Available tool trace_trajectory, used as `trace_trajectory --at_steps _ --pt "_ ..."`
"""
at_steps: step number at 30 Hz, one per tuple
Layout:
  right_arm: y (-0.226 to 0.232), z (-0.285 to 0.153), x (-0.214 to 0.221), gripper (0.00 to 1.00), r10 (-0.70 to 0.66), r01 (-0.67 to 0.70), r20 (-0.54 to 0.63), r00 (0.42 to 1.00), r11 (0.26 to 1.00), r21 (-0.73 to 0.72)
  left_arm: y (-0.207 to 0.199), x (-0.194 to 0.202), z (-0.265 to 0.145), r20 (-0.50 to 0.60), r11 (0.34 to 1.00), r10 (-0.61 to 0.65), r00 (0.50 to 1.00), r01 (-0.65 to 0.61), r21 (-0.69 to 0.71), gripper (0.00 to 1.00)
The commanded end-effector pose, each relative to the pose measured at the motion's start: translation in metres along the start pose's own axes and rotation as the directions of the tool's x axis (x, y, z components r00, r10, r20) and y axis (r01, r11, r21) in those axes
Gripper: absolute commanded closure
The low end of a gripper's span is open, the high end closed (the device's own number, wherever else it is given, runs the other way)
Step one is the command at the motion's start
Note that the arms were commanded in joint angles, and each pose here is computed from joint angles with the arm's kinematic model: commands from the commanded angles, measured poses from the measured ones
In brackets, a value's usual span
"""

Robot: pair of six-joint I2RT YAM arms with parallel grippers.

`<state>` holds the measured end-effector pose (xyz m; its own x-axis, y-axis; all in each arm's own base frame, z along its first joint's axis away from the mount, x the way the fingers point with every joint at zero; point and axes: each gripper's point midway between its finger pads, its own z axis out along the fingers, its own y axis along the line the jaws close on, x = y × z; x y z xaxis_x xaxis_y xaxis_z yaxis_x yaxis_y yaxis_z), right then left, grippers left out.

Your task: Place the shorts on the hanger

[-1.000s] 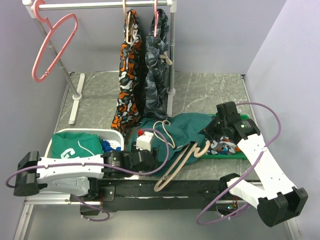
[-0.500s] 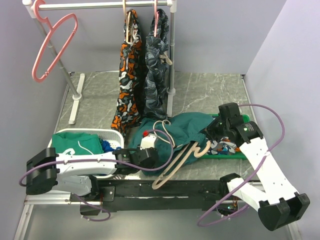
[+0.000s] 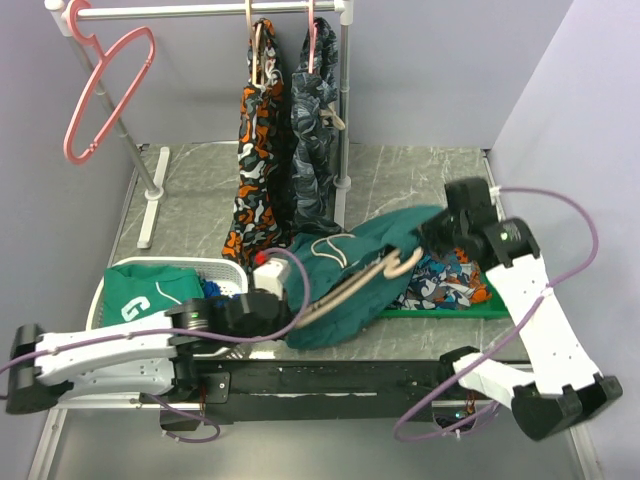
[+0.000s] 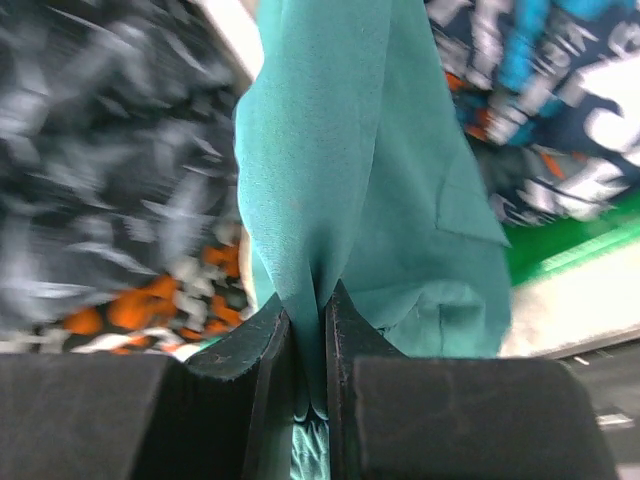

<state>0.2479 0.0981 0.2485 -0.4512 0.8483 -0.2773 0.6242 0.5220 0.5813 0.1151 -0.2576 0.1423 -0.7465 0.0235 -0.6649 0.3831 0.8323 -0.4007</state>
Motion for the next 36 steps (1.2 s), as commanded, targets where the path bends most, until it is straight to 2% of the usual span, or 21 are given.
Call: trace_trajectory --at_steps 1,5,9,15,19,25,29,31,33,35,36 --pt "0.033 -0.009 -0.043 1.00 0.089 -0.087 0.157 0.983 0.996 -0.024 0.001 -0.006 -0.028 -0.021 1.000 0.005 1.000 -0.004 0.026 0.99" --pt "0.037 -0.005 -0.054 1.00 0.108 -0.113 0.204 0.973 0.993 0.013 0.005 -0.015 -0.045 -0.012 1.000 -0.014 1.000 0.014 0.008 0.99" --pt "0.035 -0.002 -0.063 1.00 0.118 -0.131 0.246 0.962 0.991 0.039 -0.013 -0.033 -0.064 0.033 0.994 -0.040 0.999 0.036 0.104 0.99" --pt "0.041 -0.005 -0.072 1.00 0.135 -0.153 0.277 0.951 0.987 0.043 -0.034 -0.054 -0.090 0.046 0.982 0.002 0.999 -0.011 0.190 0.99" --pt "0.044 -0.008 -0.070 1.00 0.141 -0.160 0.261 0.955 0.986 0.051 -0.048 -0.080 -0.104 0.107 0.976 0.027 0.994 -0.049 0.211 0.98" --pt "0.038 -0.022 -0.054 1.00 0.179 -0.200 0.208 0.962 0.976 0.084 -0.081 -0.140 -0.109 0.248 0.974 0.089 0.965 -0.136 0.180 0.91" --pt "0.037 -0.028 -0.040 1.00 0.212 -0.224 0.140 0.967 0.971 0.078 -0.100 -0.170 -0.098 0.283 0.973 0.165 0.945 -0.202 0.108 0.85" --pt "0.035 -0.027 -0.037 1.00 0.211 -0.225 0.127 0.969 0.968 0.108 -0.115 -0.188 -0.096 0.305 0.965 0.207 0.930 -0.246 0.096 0.80" --pt "0.040 -0.023 -0.031 1.00 0.187 -0.197 0.082 0.979 0.970 0.140 -0.114 -0.208 -0.095 0.335 0.959 0.264 0.904 -0.283 0.008 0.71" --pt "0.057 -0.026 -0.030 1.00 0.173 -0.177 0.039 0.984 0.975 0.137 -0.106 -0.213 -0.090 0.317 0.945 0.325 0.891 -0.318 -0.077 0.66" --pt "0.057 -0.029 -0.031 1.00 0.158 -0.162 0.037 0.987 0.975 0.150 -0.102 -0.214 -0.084 0.289 0.927 0.374 0.881 -0.354 -0.120 0.59"
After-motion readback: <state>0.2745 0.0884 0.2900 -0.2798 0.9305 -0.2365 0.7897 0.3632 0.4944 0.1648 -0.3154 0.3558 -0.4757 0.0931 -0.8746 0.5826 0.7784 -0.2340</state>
